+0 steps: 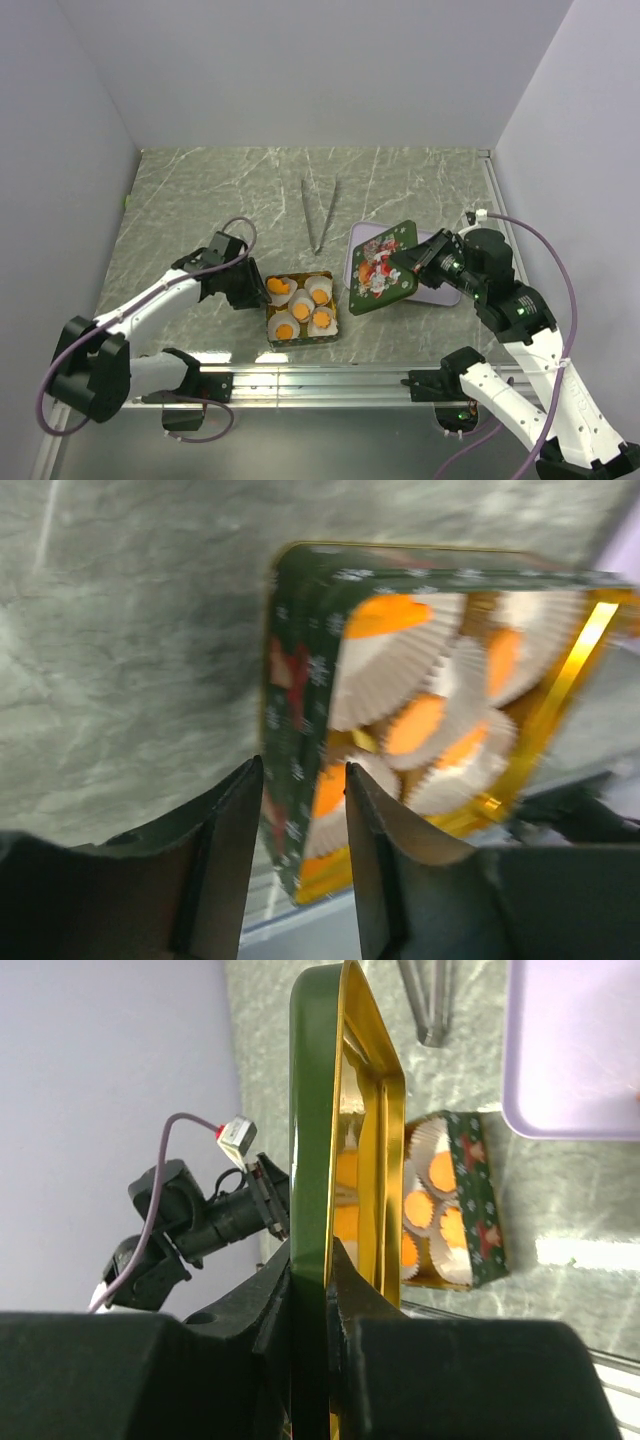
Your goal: Pack the cookies
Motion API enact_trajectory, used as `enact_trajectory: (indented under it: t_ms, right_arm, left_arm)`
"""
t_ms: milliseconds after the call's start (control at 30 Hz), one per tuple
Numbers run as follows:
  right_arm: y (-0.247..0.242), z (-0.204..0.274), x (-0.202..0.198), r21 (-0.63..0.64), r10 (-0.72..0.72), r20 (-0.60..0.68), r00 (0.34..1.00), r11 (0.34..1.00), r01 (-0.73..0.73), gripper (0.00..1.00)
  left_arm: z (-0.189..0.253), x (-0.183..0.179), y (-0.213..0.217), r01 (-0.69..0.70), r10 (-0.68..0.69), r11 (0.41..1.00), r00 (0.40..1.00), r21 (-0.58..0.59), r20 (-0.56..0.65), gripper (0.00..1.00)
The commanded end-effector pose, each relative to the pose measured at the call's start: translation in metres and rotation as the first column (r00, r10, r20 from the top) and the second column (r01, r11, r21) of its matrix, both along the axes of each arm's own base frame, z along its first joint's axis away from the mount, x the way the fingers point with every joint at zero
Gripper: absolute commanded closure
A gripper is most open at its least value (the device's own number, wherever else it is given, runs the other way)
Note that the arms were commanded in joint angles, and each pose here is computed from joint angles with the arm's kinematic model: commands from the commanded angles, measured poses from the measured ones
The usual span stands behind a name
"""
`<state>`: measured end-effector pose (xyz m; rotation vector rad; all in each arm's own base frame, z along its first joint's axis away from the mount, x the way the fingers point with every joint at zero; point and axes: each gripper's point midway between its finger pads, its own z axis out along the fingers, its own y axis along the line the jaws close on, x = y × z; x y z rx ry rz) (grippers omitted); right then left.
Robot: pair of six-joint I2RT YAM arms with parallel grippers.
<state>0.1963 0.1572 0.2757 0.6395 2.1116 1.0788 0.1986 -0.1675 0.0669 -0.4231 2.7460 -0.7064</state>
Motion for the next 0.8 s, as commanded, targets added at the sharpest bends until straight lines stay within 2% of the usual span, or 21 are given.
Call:
enact_trajectory:
  t_ms: [0, 100, 333, 467, 767]
  right_arm:
    - [-0.008, 0.0, -0.003, -0.023, -0.023, 0.015, 1.0, 0.999, 0.023, 1.0]
    - [-0.012, 0.0, -0.005, -0.033, -0.029, 0.019, 0.999, 0.999, 0.03, 1.0]
    - [-0.018, -0.003, -0.011, -0.053, -0.041, 0.021, 0.999, 0.998, 0.042, 1.0]
    - [-0.019, -0.01, -0.014, -0.049, -0.045, 0.015, 0.999, 0.998, 0.045, 1.0]
    - [-0.024, -0.012, -0.014, -0.067, -0.063, 0.018, 0.998, 0.996, 0.064, 1.0]
  left_arm:
    - [-0.002, 0.014, 0.004, 0.003, -0.008, 0.994, 0.999, 0.112, 0.042, 0.57]
    - [-0.011, 0.016, 0.005, 0.015, -0.019, 0.986, 1.0, 0.164, 0.02, 0.65]
    - [-0.011, 0.025, 0.0, 0.028, -0.031, 0.982, 0.999, 0.187, 0.015, 0.9]
    - [-0.008, 0.036, -0.001, 0.025, -0.03, 0.977, 0.999, 0.211, 0.016, 0.96]
    - [-0.002, 0.078, -0.013, 0.068, -0.074, 0.957, 0.997, 0.282, 0.012, 0.99]
